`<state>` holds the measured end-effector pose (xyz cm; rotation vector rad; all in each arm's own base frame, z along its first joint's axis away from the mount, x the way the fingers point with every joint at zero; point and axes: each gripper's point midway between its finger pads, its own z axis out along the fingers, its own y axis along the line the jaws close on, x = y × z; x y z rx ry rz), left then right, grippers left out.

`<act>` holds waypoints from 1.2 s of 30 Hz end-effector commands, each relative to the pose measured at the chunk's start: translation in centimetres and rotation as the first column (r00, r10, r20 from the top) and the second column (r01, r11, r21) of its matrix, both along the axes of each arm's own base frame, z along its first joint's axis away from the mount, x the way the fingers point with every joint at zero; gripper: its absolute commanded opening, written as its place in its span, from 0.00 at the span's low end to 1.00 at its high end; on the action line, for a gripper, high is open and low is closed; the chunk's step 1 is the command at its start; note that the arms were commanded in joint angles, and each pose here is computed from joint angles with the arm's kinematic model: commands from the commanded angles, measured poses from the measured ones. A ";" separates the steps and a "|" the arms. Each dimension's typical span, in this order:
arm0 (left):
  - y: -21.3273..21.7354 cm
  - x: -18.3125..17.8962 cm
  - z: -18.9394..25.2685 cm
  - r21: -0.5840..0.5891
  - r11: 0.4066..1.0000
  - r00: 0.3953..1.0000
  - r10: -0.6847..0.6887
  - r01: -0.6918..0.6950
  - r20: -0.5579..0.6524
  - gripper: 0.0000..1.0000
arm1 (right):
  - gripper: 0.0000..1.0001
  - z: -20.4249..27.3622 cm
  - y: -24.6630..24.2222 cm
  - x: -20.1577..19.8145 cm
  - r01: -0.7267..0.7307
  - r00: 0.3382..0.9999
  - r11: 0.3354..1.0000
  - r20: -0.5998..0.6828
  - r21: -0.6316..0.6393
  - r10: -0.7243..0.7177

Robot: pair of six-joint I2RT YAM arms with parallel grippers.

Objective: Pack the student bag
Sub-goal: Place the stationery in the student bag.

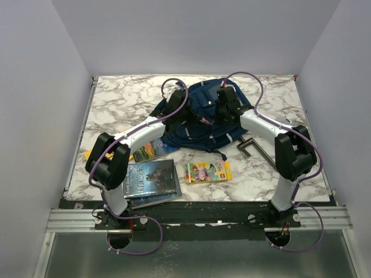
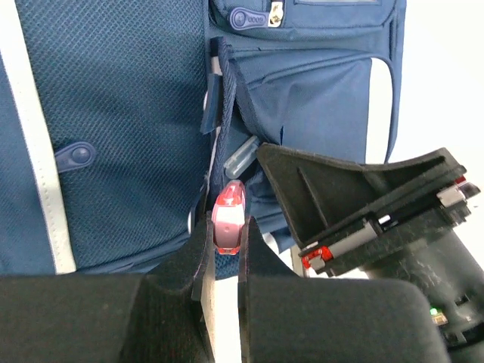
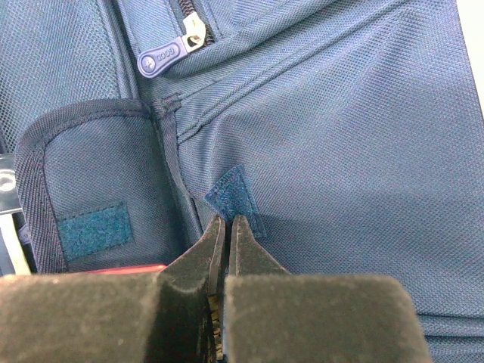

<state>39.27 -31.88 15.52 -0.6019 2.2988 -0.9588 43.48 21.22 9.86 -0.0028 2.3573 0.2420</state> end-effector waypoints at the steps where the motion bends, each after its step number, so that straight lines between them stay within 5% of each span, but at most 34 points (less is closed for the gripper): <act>1: -0.5 1.4 -0.7 0.087 0.989 0.993 0.116 -0.116 0.001 0.00 | 0.01 2.4 1.4 0.1 -0.024 0.999 0.994 0.027 0.105 0.021; 12: -0.8 2.8 -2.5 -0.035 0.942 0.942 0.334 -0.334 -0.023 0.00 | 0.01 5.1 1.8 0.4 -0.026 1.000 0.981 0.008 0.190 0.025; 24: -6.8 3.5 -1.8 -0.295 0.918 0.965 0.250 -0.264 -0.084 0.00 | 0.01 6.1 3.7 -0.7 -0.074 0.994 0.936 -0.047 0.344 0.096; 30: -7.3 3.5 -2.8 -0.269 0.944 0.982 0.189 -0.190 -0.027 0.01 | 0.01 6.9 3.7 -0.9 -0.099 0.993 0.935 -0.029 0.340 0.116; 36: -6.0 2.3 -2.4 -0.195 0.975 0.992 0.116 -0.105 0.049 0.57 | 0.01 6.2 2.7 -1.0 -0.100 0.993 0.956 -0.030 0.274 0.112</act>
